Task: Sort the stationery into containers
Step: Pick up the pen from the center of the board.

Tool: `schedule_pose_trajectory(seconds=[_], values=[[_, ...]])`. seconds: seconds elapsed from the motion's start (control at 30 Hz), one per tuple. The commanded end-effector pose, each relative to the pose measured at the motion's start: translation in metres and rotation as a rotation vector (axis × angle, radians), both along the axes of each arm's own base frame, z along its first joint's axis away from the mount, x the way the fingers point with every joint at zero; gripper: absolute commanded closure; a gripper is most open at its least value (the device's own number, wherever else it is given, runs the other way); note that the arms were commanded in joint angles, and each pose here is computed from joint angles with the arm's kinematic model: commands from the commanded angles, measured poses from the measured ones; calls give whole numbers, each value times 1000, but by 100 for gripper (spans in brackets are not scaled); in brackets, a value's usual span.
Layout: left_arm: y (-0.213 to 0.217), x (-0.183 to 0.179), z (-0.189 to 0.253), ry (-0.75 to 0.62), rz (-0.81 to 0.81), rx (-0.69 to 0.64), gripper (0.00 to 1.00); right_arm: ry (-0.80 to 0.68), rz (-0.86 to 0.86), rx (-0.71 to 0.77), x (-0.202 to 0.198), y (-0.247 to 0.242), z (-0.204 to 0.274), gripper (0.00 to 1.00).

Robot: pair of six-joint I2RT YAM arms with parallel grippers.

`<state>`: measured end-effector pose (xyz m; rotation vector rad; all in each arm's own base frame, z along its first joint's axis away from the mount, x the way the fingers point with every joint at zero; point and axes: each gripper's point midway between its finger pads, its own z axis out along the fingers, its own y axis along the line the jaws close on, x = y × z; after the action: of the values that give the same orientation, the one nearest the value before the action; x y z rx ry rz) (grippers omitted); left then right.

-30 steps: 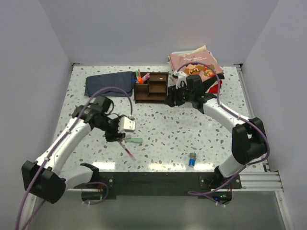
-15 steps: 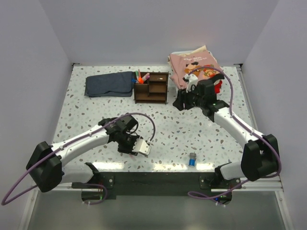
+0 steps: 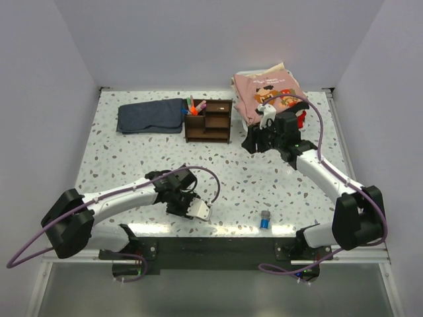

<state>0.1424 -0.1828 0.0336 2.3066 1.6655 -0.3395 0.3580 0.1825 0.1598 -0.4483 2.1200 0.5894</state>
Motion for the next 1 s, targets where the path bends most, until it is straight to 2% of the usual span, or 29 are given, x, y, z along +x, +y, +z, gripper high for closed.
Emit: schedule_pose_trajectory(seconds=[0.0, 0.53, 0.73, 0.83, 0.93, 0.97], values=[[-1, 2, -10, -22, -20, 14, 60, -52, -6, 5, 12, 1, 10, 43], [23, 6, -32, -84, -65, 104, 62, -31, -4, 11, 16, 4, -1, 42], [24, 1, -45, -59, -80, 109, 68, -26, -5, 5, 14, 2, -4, 42], [28, -5, -51, -34, -105, 116, 74, -24, -4, -1, 14, 2, -7, 42], [24, -11, -50, 4, -120, 106, 85, -19, -9, -12, 14, 0, -9, 42], [23, -13, -50, 22, -123, 106, 92, -23, -14, -18, 15, -1, -8, 42]])
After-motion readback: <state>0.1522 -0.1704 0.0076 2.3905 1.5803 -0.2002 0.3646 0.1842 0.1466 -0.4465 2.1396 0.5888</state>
